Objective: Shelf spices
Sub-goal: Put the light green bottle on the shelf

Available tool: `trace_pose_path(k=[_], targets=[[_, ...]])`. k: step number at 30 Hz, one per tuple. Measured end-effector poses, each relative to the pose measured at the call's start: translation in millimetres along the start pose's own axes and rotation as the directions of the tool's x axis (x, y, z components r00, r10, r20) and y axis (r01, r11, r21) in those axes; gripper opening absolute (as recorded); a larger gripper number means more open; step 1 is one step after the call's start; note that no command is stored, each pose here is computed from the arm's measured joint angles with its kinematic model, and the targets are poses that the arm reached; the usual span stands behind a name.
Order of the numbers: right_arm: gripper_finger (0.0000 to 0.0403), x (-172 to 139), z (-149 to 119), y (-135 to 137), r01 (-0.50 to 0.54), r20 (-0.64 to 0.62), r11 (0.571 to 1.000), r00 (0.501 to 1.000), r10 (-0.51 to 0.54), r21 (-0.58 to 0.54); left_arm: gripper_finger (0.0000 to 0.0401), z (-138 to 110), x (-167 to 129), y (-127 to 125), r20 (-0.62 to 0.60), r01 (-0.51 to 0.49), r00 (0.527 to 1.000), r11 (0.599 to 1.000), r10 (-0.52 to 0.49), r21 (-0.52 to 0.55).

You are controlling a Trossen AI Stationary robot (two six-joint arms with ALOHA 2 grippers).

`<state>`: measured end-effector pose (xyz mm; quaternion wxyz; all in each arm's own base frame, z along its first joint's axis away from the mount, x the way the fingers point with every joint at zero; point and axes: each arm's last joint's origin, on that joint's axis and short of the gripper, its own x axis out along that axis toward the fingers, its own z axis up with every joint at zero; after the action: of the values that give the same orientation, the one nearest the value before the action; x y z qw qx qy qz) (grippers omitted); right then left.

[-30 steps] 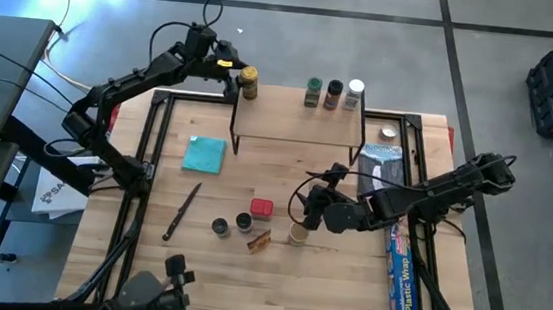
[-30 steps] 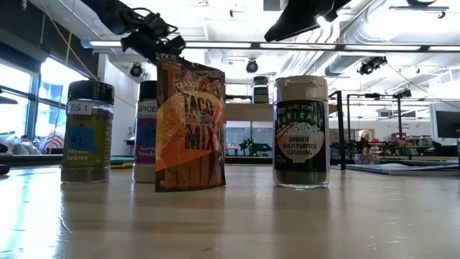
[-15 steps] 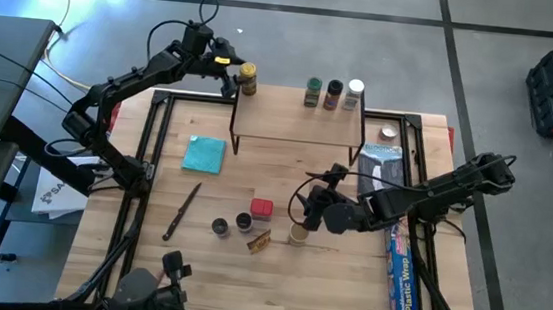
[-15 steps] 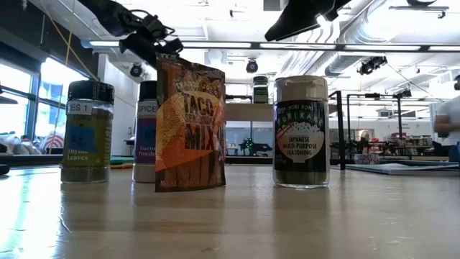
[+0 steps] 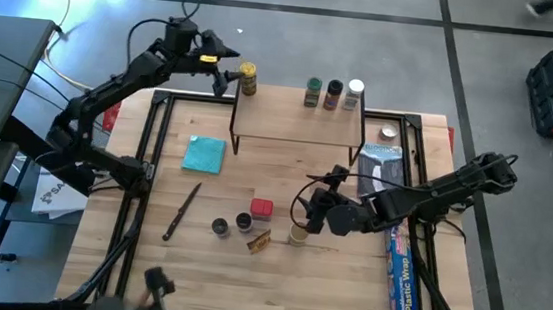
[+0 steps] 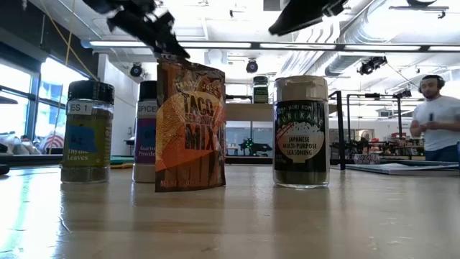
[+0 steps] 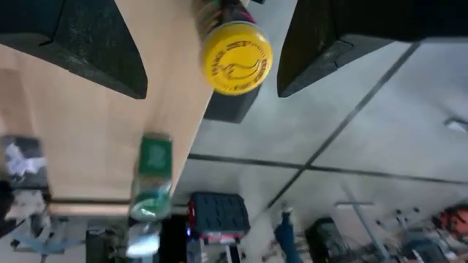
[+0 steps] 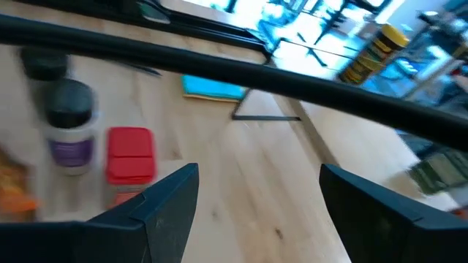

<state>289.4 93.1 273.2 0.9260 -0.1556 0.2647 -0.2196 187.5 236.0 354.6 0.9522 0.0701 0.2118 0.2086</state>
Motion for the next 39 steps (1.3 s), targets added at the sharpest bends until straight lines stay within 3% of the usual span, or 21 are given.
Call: trace_pose_path(k=[6,11,18,27,37,39], targets=[[0.0279,-13,4,-4,-0.039,0.028,0.999,0.999,0.039,0.015,0.0303,20,-37,-51,0.002,0.017,1.000,0.999,-0.017,0.043],[0.0279,-14,3,-3,-0.041,0.021,0.999,0.999,0.040,0.033,0.0299,13,-66,-109,0.010,0.037,0.999,0.999,-0.038,0.016],[0.0279,-14,-1,-3,-0.039,-0.007,0.998,0.999,0.039,0.053,0.0298,-42,-100,-179,-0.001,0.105,0.994,0.991,-0.106,-0.081],[0.0279,-12,0,-5,-0.016,-0.006,0.998,1.000,0.017,0.053,0.0298,-100,-116,-239,0.002,0.238,0.971,0.962,-0.240,-0.133],[0.0279,-10,2,-7,-0.009,0.003,0.998,1.000,0.008,0.068,0.0298,-144,-99,-269,-0.148,0.216,0.961,0.969,-0.233,-0.123],[0.0279,-10,2,-7,-0.009,0.004,0.998,1.000,0.009,0.063,0.0298,-151,-96,-273,-0.186,0.276,0.937,0.952,-0.297,-0.133]])
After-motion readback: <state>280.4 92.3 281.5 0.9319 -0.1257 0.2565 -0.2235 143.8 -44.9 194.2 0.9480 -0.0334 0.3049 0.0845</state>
